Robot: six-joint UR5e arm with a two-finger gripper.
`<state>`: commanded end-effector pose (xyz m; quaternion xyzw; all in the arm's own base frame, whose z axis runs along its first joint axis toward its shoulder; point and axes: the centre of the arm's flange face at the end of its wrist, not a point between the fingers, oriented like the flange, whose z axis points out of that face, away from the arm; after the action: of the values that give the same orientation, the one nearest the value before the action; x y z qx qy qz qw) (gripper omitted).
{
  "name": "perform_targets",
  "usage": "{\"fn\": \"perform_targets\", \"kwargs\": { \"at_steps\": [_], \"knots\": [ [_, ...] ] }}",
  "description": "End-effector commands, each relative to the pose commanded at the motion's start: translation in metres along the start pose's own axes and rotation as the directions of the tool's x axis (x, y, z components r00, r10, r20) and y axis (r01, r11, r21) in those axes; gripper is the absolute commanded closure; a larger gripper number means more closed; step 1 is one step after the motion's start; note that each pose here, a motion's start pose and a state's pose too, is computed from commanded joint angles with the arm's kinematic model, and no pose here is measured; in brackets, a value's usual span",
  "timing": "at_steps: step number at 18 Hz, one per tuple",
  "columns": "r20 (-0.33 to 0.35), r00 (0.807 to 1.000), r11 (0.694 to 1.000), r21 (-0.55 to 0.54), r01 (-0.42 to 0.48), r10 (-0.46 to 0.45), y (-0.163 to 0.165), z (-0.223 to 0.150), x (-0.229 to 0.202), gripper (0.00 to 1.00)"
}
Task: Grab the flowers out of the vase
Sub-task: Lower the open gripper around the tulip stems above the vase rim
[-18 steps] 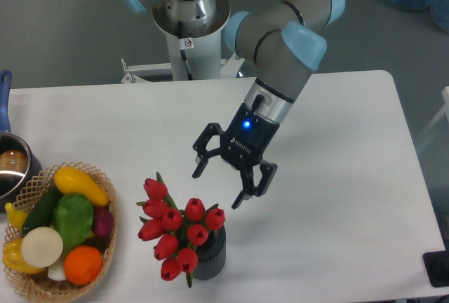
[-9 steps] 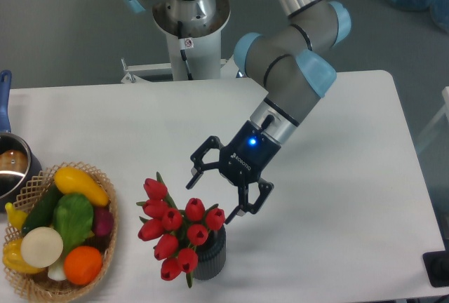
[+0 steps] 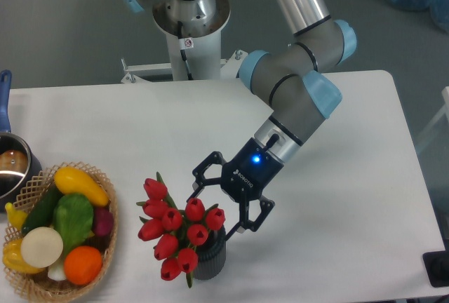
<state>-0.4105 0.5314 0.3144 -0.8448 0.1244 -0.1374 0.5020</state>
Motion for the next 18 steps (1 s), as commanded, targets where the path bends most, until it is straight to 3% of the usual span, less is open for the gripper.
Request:
{"fn": "perform_targets", "kwargs": {
  "at_steps": [5,8,14,16,18],
  "knots": [
    [-0.013,1.000,1.000,-0.002,-0.002,0.002,-0.0007,0.0074,0.0046,0.00],
    [-0.017,1.000,1.000,-0.003,-0.004,0.004,-0.0017,0.0098,0.0062,0.10],
    [-0.027,0.999,1.000,0.014,0.027,-0.027,0.0032,0.0088,0.0065,0.68],
    [-0.027,0.999,1.000,0.014,0.027,-0.027,0.0032,0.0088,0.0065,0.79],
    [-0.025,0.999,0.999,0.015,0.028,-0.028,0.0038,0.0072,0.0055,0.83]
  ]
}}
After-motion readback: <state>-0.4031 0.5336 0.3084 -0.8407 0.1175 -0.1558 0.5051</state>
